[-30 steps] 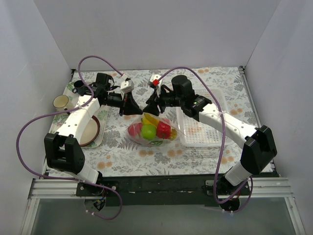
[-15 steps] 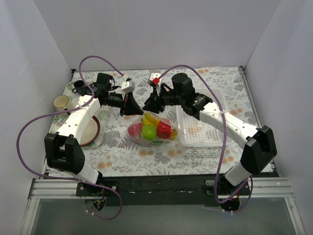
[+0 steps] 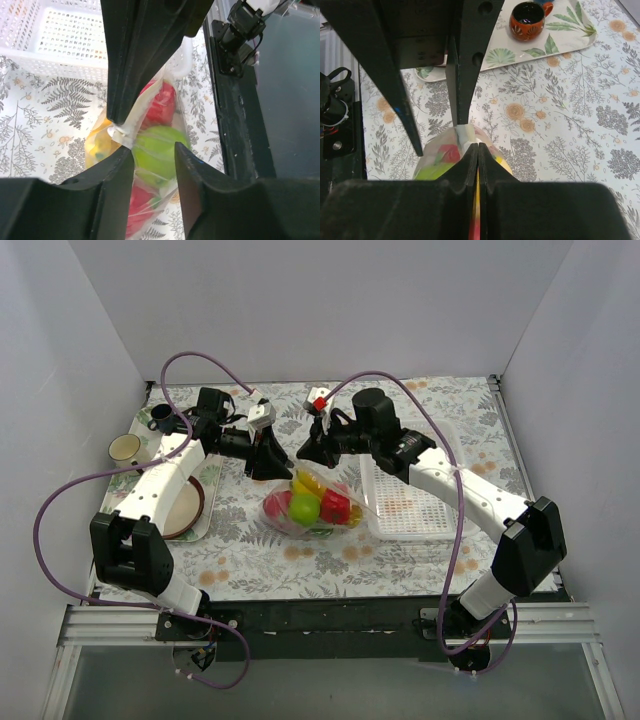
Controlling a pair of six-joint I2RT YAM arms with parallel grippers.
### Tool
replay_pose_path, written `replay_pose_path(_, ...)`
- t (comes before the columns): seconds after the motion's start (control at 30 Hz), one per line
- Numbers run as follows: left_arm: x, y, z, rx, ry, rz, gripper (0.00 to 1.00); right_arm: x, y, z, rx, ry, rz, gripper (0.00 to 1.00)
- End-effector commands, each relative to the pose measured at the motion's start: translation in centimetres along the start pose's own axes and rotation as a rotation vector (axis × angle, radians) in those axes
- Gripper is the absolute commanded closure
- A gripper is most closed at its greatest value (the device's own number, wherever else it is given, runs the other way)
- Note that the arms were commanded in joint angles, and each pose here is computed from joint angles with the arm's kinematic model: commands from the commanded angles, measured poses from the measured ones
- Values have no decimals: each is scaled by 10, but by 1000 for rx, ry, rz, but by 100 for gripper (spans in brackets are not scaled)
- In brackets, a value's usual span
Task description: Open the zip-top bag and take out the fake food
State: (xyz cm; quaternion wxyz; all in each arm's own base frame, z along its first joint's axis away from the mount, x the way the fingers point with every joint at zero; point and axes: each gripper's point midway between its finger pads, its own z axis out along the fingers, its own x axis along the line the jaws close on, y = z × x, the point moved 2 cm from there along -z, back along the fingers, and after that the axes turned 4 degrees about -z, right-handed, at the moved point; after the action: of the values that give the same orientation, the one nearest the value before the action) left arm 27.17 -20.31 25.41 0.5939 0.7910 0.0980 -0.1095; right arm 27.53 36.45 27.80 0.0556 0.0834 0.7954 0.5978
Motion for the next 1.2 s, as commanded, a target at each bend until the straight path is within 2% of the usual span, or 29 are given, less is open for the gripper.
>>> replay_pose_path(0.0,-19,29,1,-63,-68,75,61,-11,16,-1,-25,-39,-29,95)
replay_pose_path(0.07,-18,30,2,-63,-69,80,66,-10,18,-1,-25,-31,-23,97)
replay_pose_path(0.13,-16,30,3,-60,-68,84,78,-8,18,-1,-25,-19,-19,95)
replay_pose_path(0.17,-16,29,4,-57,-66,81,91,-7,18,-2,-25,-12,-18,88)
replay_pose_path(0.23,-14,26,4,-50,-58,81,99,-1,21,-4,-36,14,-24,77)
replay_pose_path(0.27,-14,24,4,-46,-57,75,100,1,19,-4,-35,24,-26,69)
replay_pose_path(0.37,-15,22,4,-39,-49,80,100,7,19,-4,-39,63,-27,54)
replay_pose_path(0.57,-14,19,2,-19,-26,95,100,14,17,-12,-41,100,-26,41)
replay_pose_path(0.87,-7,10,-3,41,46,110,100,36,7,-31,-77,218,-49,40)
replay_pose_path(1.17,-7,18,-2,17,33,96,100,36,8,-25,-98,258,-26,42)
